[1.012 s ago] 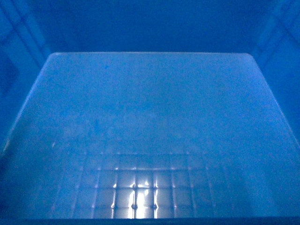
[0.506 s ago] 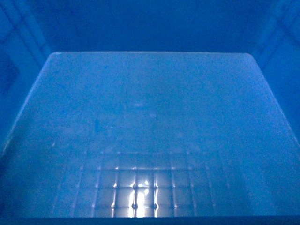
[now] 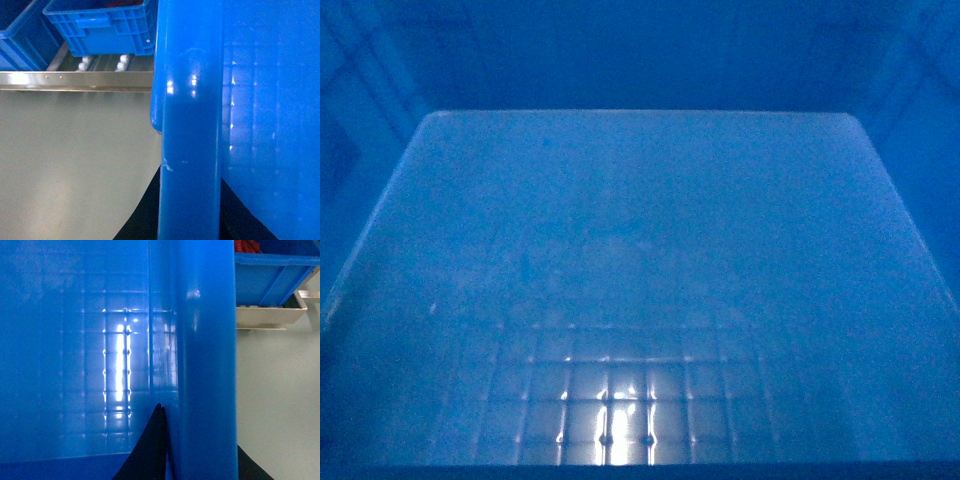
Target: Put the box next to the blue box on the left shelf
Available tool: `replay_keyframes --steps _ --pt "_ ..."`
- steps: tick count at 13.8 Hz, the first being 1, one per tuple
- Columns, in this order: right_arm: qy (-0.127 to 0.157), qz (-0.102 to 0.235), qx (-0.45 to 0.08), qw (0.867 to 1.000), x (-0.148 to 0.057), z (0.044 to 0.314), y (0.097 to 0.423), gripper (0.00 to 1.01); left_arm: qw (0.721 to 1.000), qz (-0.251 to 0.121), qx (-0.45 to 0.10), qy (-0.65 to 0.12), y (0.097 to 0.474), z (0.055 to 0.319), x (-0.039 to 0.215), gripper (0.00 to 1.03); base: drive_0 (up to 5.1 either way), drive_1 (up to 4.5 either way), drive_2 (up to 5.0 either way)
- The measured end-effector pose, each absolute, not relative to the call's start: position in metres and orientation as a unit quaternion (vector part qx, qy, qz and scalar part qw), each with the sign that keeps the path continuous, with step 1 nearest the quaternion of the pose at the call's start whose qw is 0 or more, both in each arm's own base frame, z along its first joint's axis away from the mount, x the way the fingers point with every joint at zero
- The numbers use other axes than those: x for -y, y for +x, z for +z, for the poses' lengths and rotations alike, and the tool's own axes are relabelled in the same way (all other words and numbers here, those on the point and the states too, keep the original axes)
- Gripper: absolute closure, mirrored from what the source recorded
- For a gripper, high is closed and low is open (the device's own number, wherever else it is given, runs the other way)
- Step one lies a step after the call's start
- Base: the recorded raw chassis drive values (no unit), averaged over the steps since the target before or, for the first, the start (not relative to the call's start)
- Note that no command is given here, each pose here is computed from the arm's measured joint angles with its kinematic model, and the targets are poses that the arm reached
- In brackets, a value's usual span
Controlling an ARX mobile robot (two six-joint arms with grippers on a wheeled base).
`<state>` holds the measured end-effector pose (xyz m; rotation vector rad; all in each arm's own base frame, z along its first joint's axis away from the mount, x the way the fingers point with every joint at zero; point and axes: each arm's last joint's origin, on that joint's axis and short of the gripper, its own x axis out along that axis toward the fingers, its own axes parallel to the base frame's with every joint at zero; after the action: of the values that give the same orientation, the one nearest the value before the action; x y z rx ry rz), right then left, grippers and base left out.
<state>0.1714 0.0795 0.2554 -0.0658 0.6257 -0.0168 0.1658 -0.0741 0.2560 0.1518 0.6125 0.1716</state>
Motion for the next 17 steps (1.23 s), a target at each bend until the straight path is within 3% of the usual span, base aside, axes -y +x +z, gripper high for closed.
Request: replay_keyframes --steps 17 --pt "-0.032 -0.008 -0.309 0.95 -0.0794 0.255 0.1713 0.88 0.947 0.083 -0.302 0.075 0.1657 0.2557 0.0741 0.91 0.0 0.0 0.0"
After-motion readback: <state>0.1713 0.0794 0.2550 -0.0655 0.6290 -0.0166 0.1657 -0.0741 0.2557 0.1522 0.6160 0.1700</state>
